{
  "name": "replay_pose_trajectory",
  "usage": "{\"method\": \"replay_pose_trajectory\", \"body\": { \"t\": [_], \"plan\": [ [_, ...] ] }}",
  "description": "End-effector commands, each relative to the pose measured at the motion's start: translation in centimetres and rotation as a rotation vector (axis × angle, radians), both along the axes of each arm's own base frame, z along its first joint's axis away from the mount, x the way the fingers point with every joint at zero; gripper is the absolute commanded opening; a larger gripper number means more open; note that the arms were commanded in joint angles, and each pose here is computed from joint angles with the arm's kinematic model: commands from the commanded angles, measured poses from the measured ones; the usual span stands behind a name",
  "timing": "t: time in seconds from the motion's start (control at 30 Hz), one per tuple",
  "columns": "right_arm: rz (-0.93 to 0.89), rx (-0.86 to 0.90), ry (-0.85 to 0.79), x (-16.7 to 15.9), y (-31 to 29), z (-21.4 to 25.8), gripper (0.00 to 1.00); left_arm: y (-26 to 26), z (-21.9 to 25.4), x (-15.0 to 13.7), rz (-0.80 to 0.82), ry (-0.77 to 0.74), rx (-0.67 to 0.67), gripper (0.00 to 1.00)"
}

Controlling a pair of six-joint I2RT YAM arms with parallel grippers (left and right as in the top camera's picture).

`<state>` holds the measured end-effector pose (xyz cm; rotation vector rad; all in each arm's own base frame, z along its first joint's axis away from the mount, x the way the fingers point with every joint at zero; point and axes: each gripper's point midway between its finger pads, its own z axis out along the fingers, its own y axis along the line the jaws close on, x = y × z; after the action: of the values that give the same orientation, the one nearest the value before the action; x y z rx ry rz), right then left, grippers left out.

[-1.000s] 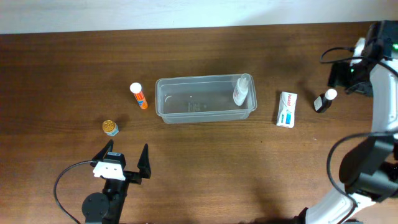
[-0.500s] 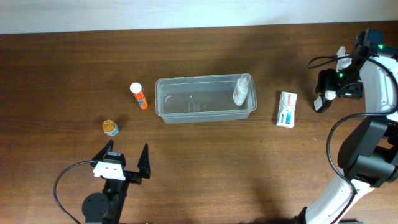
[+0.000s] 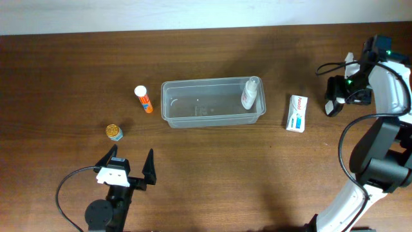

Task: Pack container
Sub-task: 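Move the right gripper back right over the small dark bottle, then lower the right gripper and grasp the dark bottle by its cap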

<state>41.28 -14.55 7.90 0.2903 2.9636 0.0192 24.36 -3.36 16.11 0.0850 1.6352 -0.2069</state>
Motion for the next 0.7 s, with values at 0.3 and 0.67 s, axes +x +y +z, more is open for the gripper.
{"method": "replay_pose_trajectory", "body": {
  "t": [0.3, 0.67],
  "plan": [
    [0.007, 0.013, 0.003, -0.08, 0.16, -1.65, 0.70, 0.27, -0.04, 0.00, 0.013, -0.001, -0.005, 0.99],
    [0.004, 0.013, 0.001, -0.02, 0.14, -1.68, 0.35, 0.27, -0.04, 0.00, 0.013, -0.001, -0.005, 0.99]
  ]
}}
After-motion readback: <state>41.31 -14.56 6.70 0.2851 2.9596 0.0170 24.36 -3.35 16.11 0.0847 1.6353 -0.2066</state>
